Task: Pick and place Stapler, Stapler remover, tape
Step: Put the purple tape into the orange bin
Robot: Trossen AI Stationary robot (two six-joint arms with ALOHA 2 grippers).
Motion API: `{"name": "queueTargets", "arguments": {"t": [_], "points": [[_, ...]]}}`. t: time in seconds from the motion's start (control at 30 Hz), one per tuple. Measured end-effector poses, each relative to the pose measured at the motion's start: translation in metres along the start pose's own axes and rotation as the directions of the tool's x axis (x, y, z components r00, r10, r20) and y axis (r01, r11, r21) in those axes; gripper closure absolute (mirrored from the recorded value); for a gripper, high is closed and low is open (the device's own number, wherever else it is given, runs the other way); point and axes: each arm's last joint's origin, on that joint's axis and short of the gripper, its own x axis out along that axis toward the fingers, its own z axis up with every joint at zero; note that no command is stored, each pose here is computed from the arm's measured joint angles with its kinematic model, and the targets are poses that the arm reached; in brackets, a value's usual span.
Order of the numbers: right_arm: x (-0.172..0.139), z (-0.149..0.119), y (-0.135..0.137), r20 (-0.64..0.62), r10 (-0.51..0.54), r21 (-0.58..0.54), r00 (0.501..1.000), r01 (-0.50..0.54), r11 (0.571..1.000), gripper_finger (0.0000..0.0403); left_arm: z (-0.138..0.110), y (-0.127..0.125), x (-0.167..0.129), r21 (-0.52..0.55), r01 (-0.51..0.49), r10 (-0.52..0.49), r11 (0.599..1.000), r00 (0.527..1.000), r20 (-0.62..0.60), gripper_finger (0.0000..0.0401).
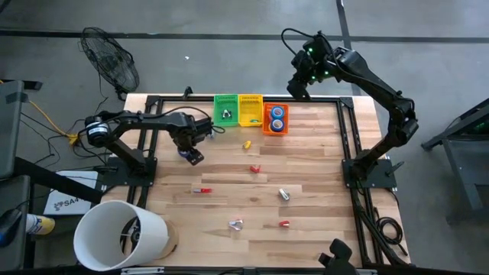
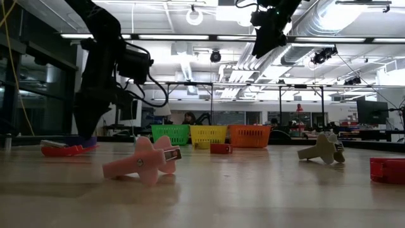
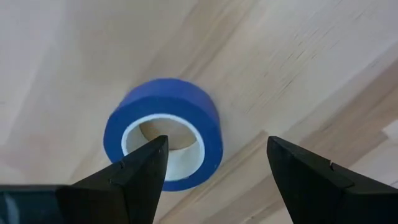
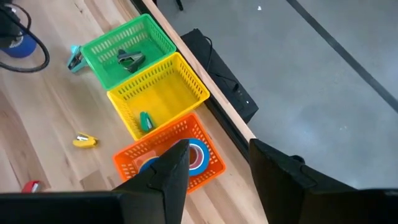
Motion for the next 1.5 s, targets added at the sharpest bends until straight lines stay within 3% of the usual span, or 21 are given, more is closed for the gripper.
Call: {"name": "queueTargets", "arguments": {"t": [0.13, 0.27, 0.63, 0.87, 1.03, 1.17, 1.27, 1.33, 1.4, 1.5], "points": [[0.000, 0.000, 0.000, -0.004, 0.002, 0.013, 1.000, -0.002, 1.000, 0.0245, -0.005, 0.001, 0.006, 0.010, -0.002, 0.003, 1.000, 1.000, -0.027, 0.0145], [0.000, -0.001, 0.001, -0.004, 0.024, 0.022, 1.000, -0.024, 0.999, 0.0247, -0.008, 0.001, 0.014, 0.025, 0.035, -0.034, 0.999, 0.999, -0.033, 0.0185], [0.001, 0.001, 0.010, -0.002, 0.059, 0.012, 0.998, -0.059, 0.998, 0.0246, -0.005, -0.001, 0.014, 0.189, 0.089, -0.090, 0.978, 0.996, -0.002, 0.0365], [0.002, 0.002, 0.031, -0.004, 0.104, -0.030, 0.995, -0.104, 0.994, 0.0247, 0.017, -0.010, -0.017, 0.373, 0.128, -0.232, 0.919, 0.940, 0.249, 0.0363], [0.001, 0.003, 0.054, -0.008, 0.153, -0.086, 0.988, -0.153, 0.985, 0.0245, 0.028, -0.016, -0.070, 0.536, 0.072, -0.389, 0.841, 0.770, 0.507, 0.0366], [0.000, 0.006, 0.076, 0.015, 0.198, -0.141, 0.980, -0.194, 0.971, 0.0247, 0.024, -0.020, -0.122, 0.674, -0.065, -0.550, 0.736, 0.522, 0.652, 0.0366], [-0.002, 0.012, 0.095, 0.087, 0.248, -0.193, 0.965, -0.228, 0.954, 0.0245, 0.017, -0.020, -0.158, 0.710, -0.180, -0.641, 0.681, 0.322, 0.697, 0.0366], [-0.005, 0.018, 0.108, 0.147, 0.295, -0.231, 0.944, -0.257, 0.938, 0.0245, 0.011, -0.020, -0.176, 0.711, -0.237, -0.677, 0.662, 0.217, 0.703, 0.0366], [-0.008, 0.024, 0.120, 0.215, 0.342, -0.274, 0.915, -0.280, 0.920, 0.0246, 0.006, -0.020, -0.190, 0.705, -0.282, -0.703, 0.650, 0.129, 0.700, 0.0366], [-0.016, 0.033, 0.138, 0.329, 0.396, -0.336, 0.857, -0.286, 0.898, 0.0246, 0.002, -0.020, -0.203, 0.714, -0.307, -0.737, 0.629, 0.056, 0.674, 0.0366]]}}
